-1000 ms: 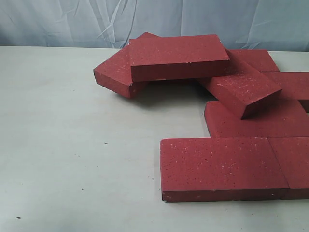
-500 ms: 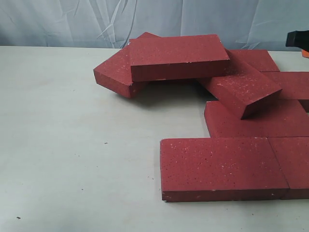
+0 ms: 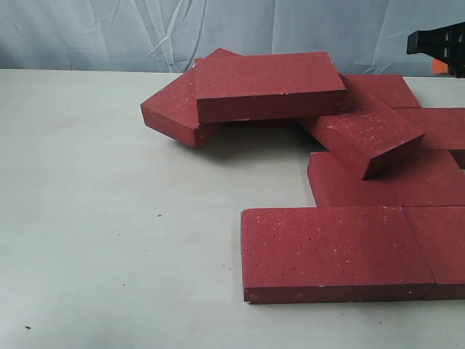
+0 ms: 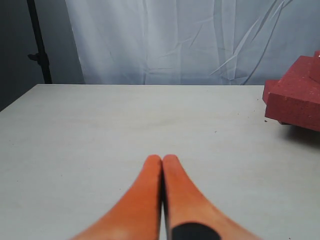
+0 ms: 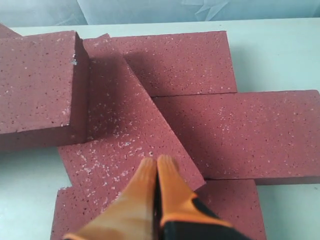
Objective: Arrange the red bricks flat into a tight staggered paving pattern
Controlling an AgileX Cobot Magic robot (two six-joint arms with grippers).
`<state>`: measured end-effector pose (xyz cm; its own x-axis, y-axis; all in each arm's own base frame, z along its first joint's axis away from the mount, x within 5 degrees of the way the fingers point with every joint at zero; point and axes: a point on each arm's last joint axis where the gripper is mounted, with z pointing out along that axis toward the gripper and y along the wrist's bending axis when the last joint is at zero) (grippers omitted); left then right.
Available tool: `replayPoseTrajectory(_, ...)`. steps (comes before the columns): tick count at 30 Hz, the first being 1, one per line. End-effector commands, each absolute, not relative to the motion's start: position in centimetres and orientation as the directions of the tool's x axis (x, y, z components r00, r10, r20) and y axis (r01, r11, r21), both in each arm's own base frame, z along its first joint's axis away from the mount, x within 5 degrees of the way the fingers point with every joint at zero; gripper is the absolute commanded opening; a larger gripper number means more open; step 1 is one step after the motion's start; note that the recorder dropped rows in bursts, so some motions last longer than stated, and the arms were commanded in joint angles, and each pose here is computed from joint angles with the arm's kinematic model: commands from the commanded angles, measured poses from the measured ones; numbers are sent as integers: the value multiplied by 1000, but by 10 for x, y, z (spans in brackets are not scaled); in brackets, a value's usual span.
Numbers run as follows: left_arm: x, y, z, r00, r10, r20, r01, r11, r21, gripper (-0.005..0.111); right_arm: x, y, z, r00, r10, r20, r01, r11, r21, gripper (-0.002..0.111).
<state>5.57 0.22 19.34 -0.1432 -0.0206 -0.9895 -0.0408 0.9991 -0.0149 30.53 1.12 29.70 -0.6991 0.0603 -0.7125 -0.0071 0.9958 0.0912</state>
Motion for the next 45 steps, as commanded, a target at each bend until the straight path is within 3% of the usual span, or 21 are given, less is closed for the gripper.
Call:
replayPoseTrajectory(1, 56, 2, 193, -135, -22, -991, -39, 999, -17, 0, 307, 12, 300, -686, 55, -726, -13, 996, 88, -1)
replayPoseTrajectory(12, 56, 2, 195, -109, -10, -994, -40, 999, -5, 0, 306, 12, 298, -701, 55, -711, -13, 996, 90, -1)
replayPoseTrajectory(19, 55, 2, 224, 202, 2, -979, -34, 999, -5, 0, 306, 12, 298, -701, 55, -711, -13, 996, 90, -1)
replayPoseTrajectory(23, 53, 2, 231, 287, 5, -958, -33, 999, -5, 0, 306, 12, 298, -701, 59, -711, -12, 995, 95, -1)
replayPoseTrajectory(45, 52, 2, 233, 300, 5, -954, -32, 999, -5, 0, 306, 12, 298, -701, 61, -710, -11, 995, 97, -1)
